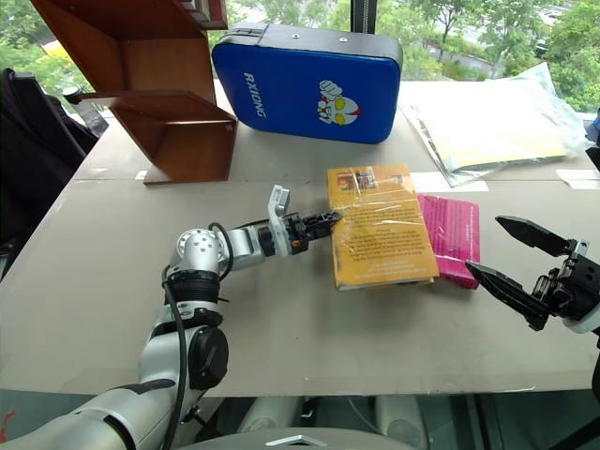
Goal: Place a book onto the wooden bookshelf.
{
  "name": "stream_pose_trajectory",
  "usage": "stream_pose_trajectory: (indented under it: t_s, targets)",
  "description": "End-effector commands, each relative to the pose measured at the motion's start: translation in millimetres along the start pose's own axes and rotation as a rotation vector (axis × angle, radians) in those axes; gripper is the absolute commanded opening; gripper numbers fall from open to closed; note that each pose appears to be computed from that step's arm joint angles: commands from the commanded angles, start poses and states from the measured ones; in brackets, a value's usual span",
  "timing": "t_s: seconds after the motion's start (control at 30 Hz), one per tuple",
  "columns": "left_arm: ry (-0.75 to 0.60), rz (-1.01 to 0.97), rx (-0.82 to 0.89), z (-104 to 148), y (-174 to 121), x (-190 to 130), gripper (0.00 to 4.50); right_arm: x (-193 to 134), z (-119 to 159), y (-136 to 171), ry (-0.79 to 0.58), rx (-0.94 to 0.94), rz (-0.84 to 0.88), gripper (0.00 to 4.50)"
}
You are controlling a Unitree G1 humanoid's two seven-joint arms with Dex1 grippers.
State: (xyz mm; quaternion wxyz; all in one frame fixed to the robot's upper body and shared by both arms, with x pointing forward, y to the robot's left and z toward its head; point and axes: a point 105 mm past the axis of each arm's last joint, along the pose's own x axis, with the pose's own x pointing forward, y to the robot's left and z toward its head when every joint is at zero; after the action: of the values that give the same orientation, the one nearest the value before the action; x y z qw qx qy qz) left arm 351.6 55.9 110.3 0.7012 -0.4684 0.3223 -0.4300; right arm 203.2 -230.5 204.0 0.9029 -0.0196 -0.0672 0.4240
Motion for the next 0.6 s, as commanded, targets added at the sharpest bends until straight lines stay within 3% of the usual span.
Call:
stream_pose_trajectory:
  t_s: [0.03, 0.23, 0.3, 0.43, 0.6]
  targets:
    - [0.02, -0.069, 0.009, -1, -16, 4, 0.02, -5, 9, -3, -0.021, -0.05, -0.017, 4.5]
    - [-0.081, -0.143, -0.002, 18, -30, -7, 0.02, -7, 8, -3, -0.02, -0.054, -0.018, 4.5]
    - [-0.117, -0.196, 0.044, 26, -46, -13, 0.02, -6, 8, -2, -0.023, -0.053, -0.016, 4.5]
    - [-0.19, -0.3, 0.387, 39, -111, -28, 0.02, -4, 14, -3, -0.053, -0.049, -0.018, 4.5]
    - [-0.368, -0.301, 1.074, 63, -218, -50, 0.02, 7, 29, -5, -0.135, -0.023, 0.009, 4.5]
